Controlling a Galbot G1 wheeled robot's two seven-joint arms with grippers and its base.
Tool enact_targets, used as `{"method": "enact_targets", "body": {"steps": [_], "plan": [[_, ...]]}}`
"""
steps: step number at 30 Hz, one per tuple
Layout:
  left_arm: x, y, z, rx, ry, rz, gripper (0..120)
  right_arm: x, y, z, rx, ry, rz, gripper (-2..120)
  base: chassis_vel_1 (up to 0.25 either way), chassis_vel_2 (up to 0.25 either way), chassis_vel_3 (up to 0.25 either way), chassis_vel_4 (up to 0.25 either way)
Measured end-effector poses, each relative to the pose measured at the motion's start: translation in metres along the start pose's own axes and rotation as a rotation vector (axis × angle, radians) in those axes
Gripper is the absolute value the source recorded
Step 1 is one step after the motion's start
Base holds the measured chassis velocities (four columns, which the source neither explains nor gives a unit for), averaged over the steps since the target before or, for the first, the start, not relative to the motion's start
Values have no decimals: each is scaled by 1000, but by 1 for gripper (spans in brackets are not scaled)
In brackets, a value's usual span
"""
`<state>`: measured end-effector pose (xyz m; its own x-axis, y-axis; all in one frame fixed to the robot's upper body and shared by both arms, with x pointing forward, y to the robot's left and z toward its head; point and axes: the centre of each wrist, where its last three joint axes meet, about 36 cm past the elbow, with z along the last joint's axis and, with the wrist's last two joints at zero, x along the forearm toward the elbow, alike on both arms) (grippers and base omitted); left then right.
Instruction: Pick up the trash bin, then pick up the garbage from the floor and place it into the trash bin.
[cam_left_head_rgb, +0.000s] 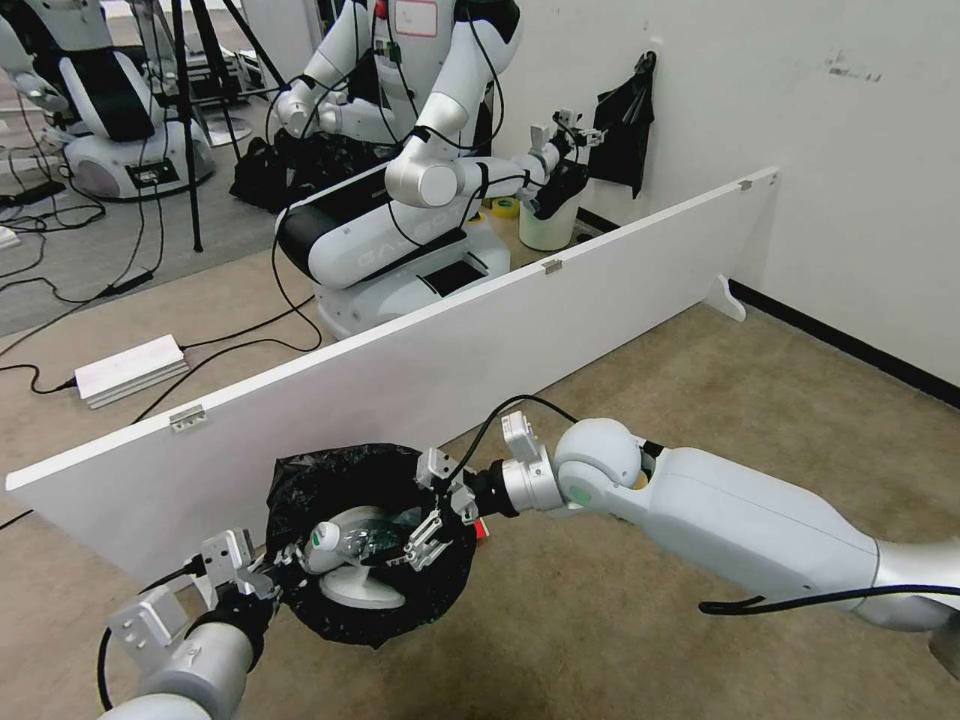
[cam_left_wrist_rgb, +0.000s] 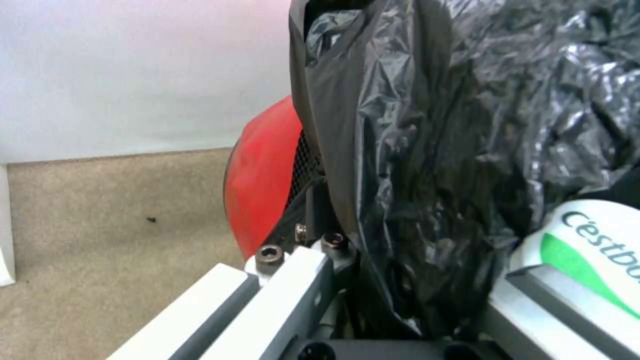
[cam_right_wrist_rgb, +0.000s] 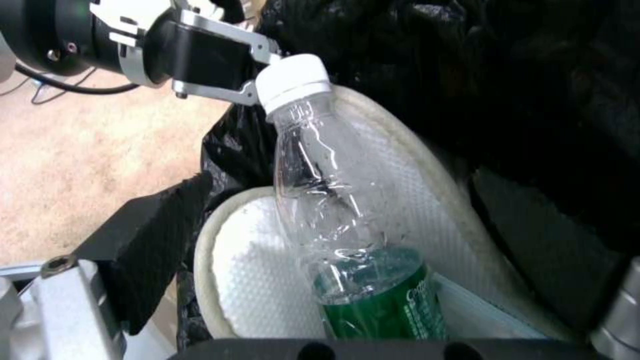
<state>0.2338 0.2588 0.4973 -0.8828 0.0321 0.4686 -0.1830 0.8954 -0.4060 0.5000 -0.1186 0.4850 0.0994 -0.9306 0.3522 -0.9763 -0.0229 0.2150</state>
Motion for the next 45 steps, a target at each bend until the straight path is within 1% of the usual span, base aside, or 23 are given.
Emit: {"method": "enact_targets", "body": {"steps": [20,30,42,45], "plan": [[-6,2,2,5,2,-10,0,11,5,-5,18,-13,1,100,0,0,0,0],[-13,6,7,-6,9,-41,0,22,11,-17,50,-31,-3,100,0,0,0,0],[-16,8,8,-6,9,-46,0,37,21,-34,84,-69,-9,100,0,0,0,0],[-16,9,9,-9,13,-50,0,46,23,-42,106,-84,-5,100,0,0,0,0]]}}
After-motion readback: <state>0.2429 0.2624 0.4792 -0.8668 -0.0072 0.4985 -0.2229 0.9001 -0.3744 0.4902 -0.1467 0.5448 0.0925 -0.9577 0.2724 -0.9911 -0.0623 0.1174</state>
